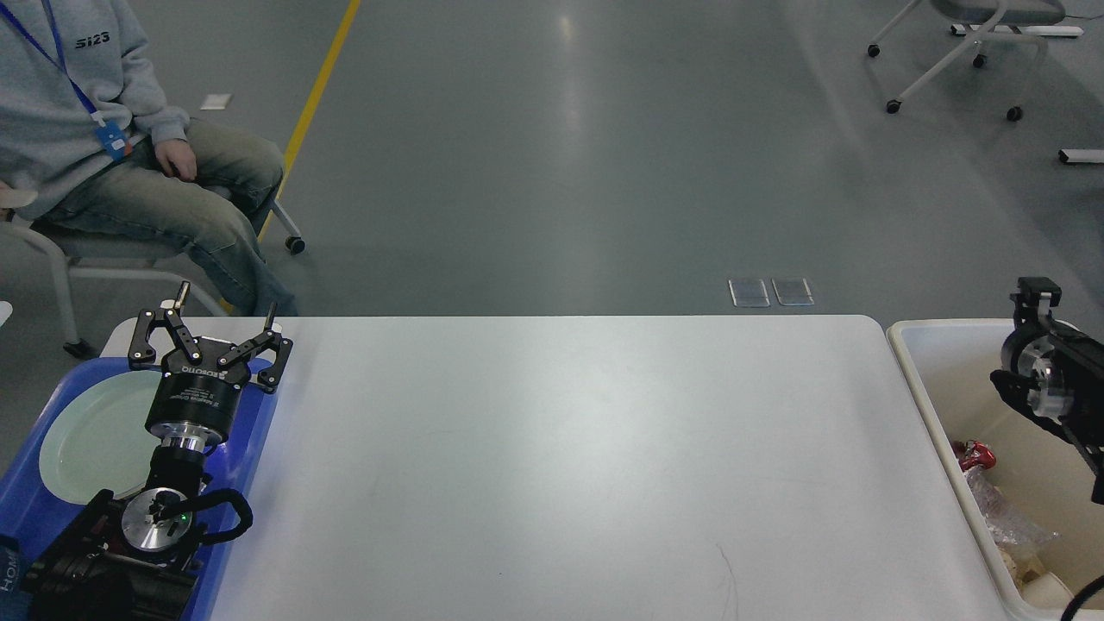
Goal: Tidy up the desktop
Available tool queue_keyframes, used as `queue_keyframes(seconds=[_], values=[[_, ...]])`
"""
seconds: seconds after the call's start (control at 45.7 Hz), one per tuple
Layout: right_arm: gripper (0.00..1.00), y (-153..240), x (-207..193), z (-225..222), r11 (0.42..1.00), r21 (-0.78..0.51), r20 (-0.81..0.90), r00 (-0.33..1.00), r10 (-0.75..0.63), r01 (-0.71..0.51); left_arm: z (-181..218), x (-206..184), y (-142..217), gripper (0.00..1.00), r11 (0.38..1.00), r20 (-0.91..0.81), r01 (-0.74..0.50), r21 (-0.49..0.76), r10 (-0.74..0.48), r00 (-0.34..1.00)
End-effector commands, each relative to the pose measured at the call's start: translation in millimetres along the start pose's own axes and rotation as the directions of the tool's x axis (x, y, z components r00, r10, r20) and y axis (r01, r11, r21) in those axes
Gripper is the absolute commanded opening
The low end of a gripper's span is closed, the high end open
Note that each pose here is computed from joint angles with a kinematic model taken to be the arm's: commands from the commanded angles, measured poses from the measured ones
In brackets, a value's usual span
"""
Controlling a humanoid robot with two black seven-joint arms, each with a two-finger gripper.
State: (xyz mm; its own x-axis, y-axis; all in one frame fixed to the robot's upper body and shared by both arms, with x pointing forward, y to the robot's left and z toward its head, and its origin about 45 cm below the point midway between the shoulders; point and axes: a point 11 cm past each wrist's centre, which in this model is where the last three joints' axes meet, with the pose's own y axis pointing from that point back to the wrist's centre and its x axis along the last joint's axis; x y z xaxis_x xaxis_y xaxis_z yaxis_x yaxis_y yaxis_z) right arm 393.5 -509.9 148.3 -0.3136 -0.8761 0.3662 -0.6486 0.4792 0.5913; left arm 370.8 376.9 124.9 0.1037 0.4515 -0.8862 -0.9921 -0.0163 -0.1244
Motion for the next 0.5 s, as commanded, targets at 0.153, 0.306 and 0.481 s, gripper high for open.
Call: queue_keyframes(seconds=[0.153,0.306,0.481], values=[[1.00,44.4,-103.5,-25.9,0.917,0.289,0.135,0.937,-0.323,0.275,0.1,0.4,0.2,0.96,1.000,0.000,-0.001,0.000,0.001,1.000],[1.00,63.3,-122.1,-42.6,0.831,0.520,0.317,0.858,-0.403,0.199,0.1,0.4,0.2,0.96,1.000,0.000,-0.001,0.000,0.001,1.000],[1.00,78.0,-151.5,-21.8,0.736,0.622,0.404,0.695,-0.595,0.269,0.1,0.0,0.0,0.96,1.000,0.000,0.000,0.000,0.000,1.000]])
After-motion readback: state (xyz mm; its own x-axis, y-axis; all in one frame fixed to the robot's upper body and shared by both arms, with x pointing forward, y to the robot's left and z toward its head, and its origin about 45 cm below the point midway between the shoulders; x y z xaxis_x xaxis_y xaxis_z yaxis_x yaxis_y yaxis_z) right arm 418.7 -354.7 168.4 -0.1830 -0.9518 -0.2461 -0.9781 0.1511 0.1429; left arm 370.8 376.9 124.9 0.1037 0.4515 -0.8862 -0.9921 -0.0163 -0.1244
